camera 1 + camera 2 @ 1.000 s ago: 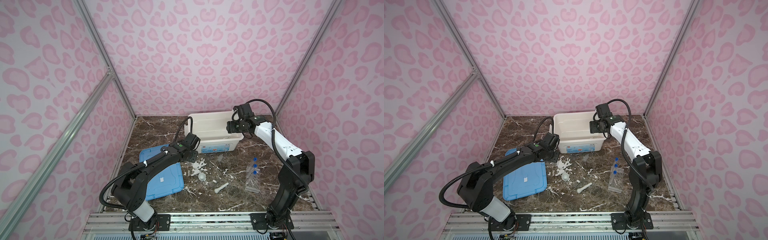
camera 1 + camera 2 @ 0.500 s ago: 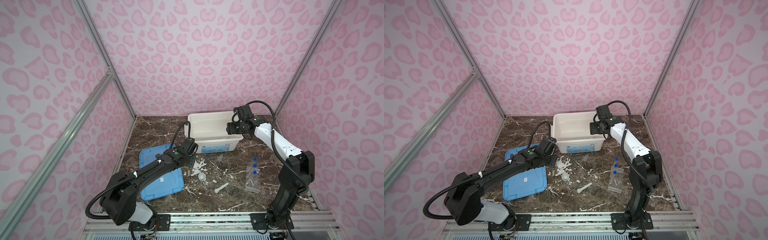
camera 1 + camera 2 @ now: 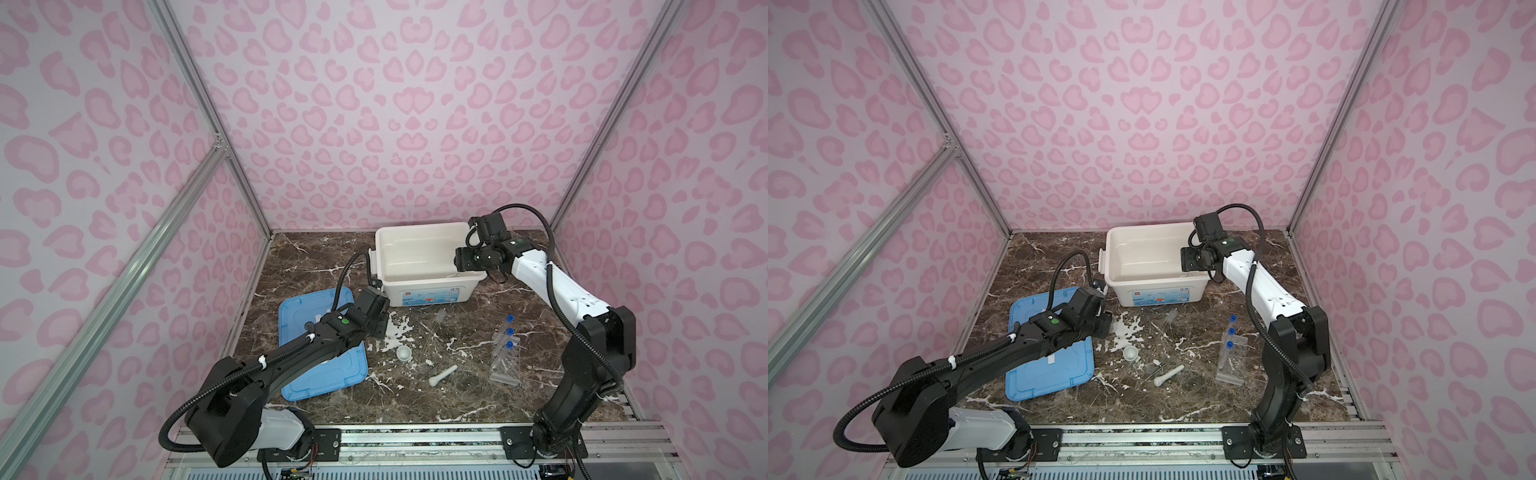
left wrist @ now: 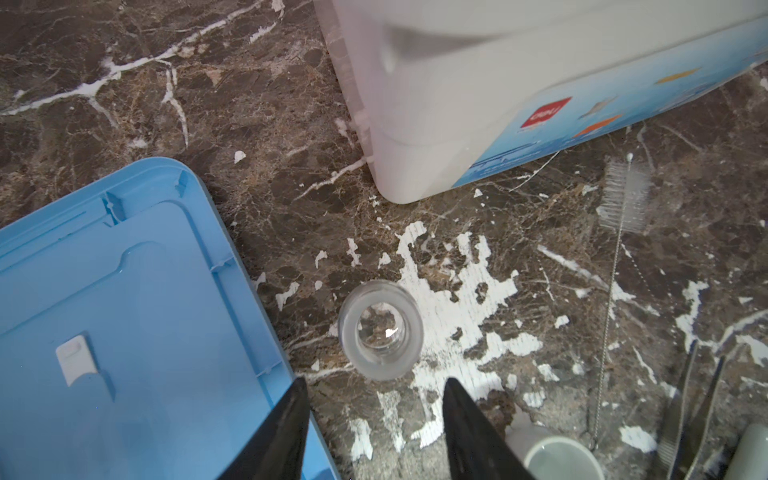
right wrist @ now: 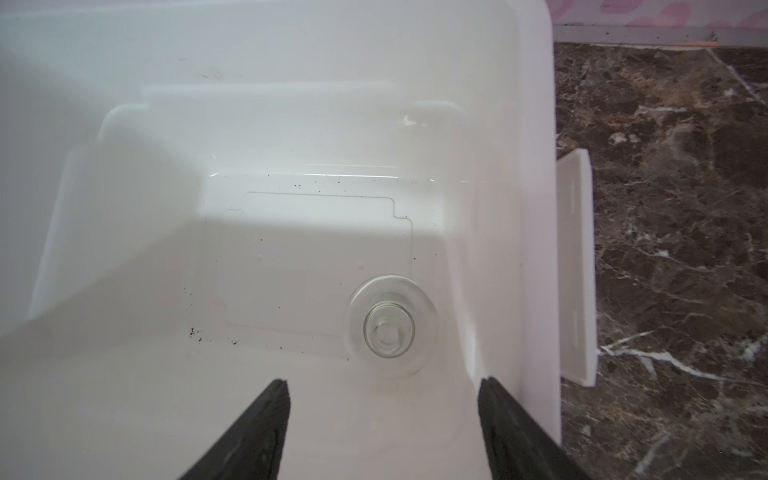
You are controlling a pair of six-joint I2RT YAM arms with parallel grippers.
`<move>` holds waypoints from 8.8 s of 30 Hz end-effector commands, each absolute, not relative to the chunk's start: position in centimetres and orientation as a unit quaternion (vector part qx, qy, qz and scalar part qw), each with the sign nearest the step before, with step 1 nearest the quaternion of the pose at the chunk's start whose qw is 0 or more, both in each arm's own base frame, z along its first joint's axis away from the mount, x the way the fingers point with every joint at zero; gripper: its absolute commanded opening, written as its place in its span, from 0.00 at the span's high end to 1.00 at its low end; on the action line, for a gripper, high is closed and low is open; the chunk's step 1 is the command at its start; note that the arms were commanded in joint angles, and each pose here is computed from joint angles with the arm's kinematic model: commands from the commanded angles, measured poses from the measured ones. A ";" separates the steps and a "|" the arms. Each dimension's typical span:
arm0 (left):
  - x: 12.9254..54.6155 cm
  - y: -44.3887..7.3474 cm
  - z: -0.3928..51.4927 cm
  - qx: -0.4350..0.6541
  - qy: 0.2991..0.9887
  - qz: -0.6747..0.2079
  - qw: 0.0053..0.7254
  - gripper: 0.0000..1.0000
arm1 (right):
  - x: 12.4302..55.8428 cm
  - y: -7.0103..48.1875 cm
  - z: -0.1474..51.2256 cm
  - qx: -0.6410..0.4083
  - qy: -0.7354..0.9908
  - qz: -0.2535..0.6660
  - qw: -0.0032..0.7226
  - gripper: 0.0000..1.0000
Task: Organize the chemistry lab equipment
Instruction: 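Lower the left gripper onto the clear glass beaker and close it, then lift the glass beaker and carry it over the white bin with the left gripper, then lower the held glass beaker into the white bin with the left gripper, then open the left gripper to release the beaker inside the bin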
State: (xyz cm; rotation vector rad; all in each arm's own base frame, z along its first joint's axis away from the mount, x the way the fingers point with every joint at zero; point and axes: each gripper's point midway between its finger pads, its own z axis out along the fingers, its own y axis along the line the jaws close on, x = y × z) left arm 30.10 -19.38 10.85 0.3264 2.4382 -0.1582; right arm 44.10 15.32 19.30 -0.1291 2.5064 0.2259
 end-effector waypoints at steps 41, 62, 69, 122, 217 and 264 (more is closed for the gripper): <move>32.1 -20.5 8.9 0.109 0.936 -0.052 0.331 0.51 | 44.5 15.4 19.0 -0.044 0.945 0.096 0.309 0.26; 31.8 -20.3 8.9 0.110 0.936 -0.052 0.330 0.63 | 44.5 15.6 19.2 -0.044 0.944 0.107 0.309 0.26; 31.6 -20.2 9.8 0.111 0.934 -0.058 0.336 0.63 | 44.4 15.6 19.2 -0.044 0.944 0.106 0.309 0.26; 31.8 -22.6 27.8 0.172 0.878 -0.134 0.425 0.67 | 44.4 16.7 21.1 -0.034 0.930 0.152 0.333 0.24; 48.4 -29.8 17.3 0.190 0.911 -0.114 0.347 0.70 | 42.8 16.0 19.2 -0.026 0.935 0.149 0.322 0.23; 47.6 -29.6 9.9 0.189 0.948 -0.074 0.245 0.65 | 42.7 15.9 19.0 -0.026 0.936 0.153 0.317 0.23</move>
